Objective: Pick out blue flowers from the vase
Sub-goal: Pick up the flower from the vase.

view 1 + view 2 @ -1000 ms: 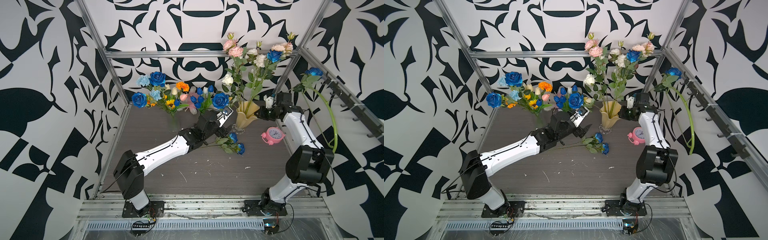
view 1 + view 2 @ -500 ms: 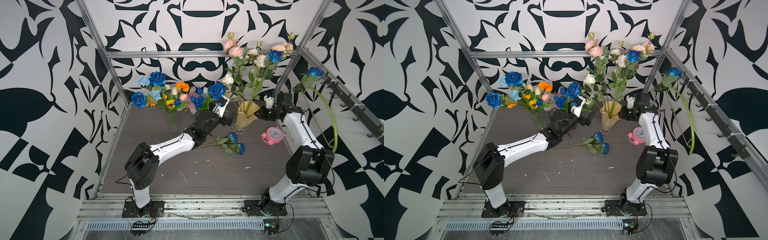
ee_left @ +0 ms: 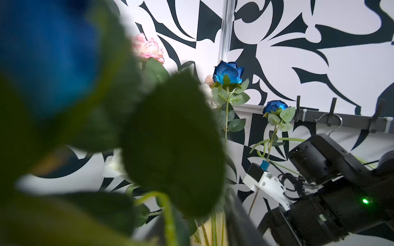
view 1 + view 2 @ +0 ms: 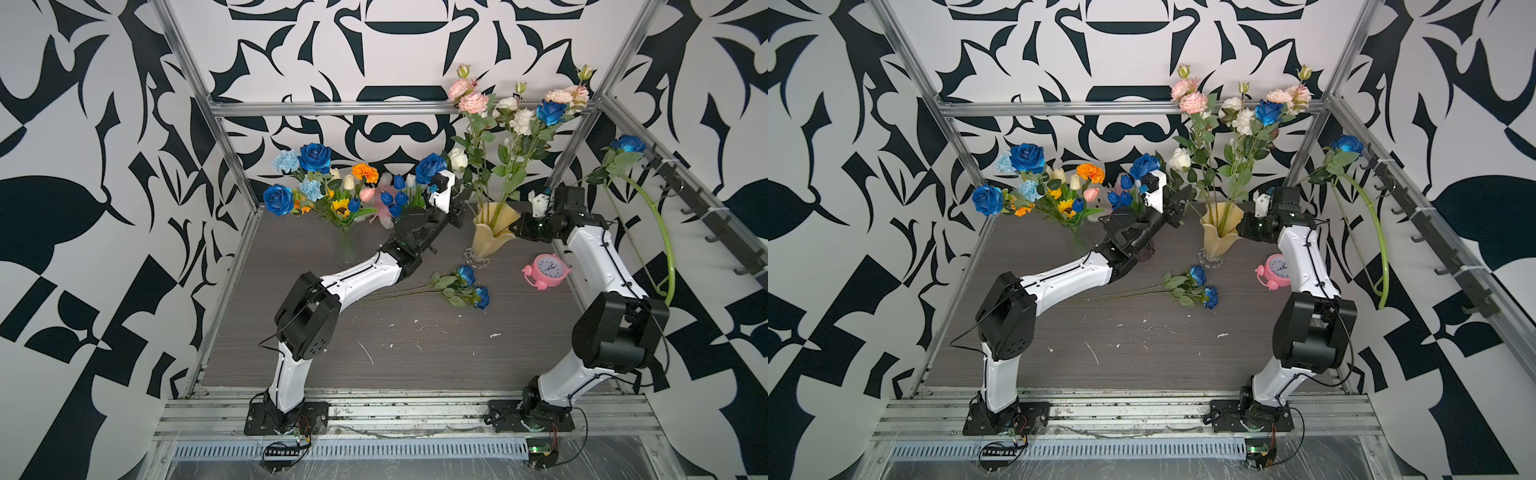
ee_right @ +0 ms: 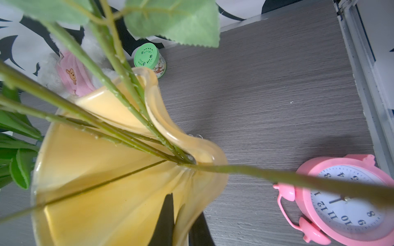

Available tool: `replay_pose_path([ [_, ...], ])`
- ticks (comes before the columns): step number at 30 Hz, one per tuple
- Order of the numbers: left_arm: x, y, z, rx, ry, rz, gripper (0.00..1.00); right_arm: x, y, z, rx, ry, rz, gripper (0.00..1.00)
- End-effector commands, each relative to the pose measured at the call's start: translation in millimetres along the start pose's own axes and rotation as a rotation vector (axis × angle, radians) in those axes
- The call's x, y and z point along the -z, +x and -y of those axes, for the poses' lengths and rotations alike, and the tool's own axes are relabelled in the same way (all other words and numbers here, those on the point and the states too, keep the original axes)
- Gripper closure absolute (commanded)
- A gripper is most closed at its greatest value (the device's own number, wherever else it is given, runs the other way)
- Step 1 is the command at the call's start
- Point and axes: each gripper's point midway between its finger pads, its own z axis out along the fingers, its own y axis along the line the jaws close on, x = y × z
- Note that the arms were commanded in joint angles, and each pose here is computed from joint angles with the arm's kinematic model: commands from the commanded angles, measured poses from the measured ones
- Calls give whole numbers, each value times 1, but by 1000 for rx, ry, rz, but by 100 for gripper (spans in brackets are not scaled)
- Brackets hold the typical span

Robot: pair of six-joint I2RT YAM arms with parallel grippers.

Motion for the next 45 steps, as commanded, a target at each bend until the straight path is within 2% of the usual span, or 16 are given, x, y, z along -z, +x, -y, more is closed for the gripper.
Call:
replay_pose_path([
  [1, -2, -26, 6, 26, 29, 72, 84, 7, -5, -5, 17, -19, 34, 100],
  [3, -2, -31, 9, 23, 44, 70, 90, 8, -6, -6, 18, -19, 37, 100],
  [4, -3, -35, 12, 23, 54, 71, 99, 8, -6, -6, 19, -19, 37, 100],
  [5, -3, -38, 14, 21, 64, 67, 100, 8, -7, -6, 17, -19, 40, 100],
  [11, -6, -73, 40, -81, 187, 18, 100, 8, -8, -6, 23, -18, 39, 100],
  [17, 9, -130, 60, -144, 269, -6, 100, 9, -9, -4, 31, -6, 45, 100],
  [25, 46, -211, 81, -142, 351, 22, 100, 11, -9, -5, 35, -8, 48, 100],
  [33, 93, -263, 96, -131, 414, 12, 100, 12, -11, -6, 36, -12, 52, 100],
  [36, 113, -274, 101, -133, 438, -17, 100, 12, -12, -7, 33, -15, 55, 100],
  [40, 132, -271, 100, -144, 433, -146, 100, 12, -13, -6, 36, -11, 54, 100],
  [45, 154, -256, 82, -189, 344, -324, 100, 12, -11, -5, 33, -4, 50, 100],
])
